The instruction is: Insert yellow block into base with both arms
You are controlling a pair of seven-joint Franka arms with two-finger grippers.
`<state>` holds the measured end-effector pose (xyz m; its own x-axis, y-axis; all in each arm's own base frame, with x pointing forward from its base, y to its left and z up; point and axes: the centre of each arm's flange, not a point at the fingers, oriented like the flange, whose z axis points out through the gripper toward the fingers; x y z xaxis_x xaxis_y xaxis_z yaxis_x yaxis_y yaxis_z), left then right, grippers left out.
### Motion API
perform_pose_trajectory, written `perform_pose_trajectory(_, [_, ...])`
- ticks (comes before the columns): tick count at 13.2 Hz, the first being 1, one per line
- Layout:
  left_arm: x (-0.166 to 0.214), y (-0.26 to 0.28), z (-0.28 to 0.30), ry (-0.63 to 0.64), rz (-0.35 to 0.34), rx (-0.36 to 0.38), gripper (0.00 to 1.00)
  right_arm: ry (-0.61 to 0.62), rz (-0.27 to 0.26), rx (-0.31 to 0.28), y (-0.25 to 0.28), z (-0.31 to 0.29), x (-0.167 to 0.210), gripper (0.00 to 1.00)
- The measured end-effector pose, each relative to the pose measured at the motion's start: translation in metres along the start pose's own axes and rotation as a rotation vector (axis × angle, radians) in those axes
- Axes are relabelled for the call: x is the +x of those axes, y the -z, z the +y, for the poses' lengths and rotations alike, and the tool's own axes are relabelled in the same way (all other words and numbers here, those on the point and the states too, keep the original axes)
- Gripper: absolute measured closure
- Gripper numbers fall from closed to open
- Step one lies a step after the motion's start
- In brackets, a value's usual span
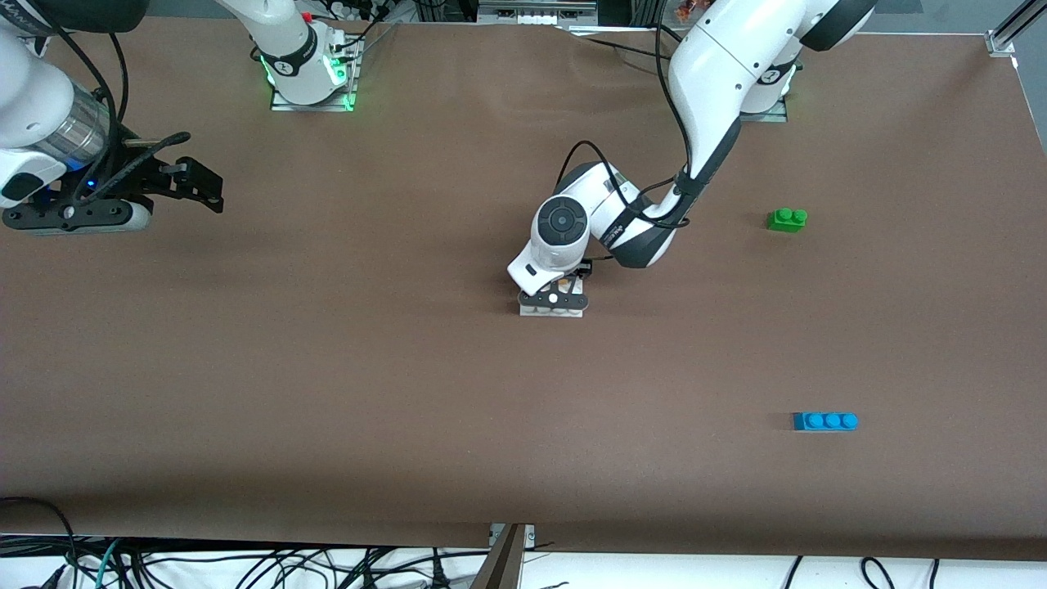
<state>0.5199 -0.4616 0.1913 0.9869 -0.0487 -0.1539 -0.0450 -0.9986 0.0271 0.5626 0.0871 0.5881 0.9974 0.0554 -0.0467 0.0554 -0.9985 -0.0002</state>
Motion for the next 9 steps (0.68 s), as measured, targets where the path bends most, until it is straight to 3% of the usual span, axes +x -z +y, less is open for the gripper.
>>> perform_pose_trajectory(9, [0.0013, 0.0002, -0.0008, 0.002, 0.004, -0.002, 0.32, 0.000, 0.000, 0.000, 0.0000, 0.0000, 0.0000, 0.00])
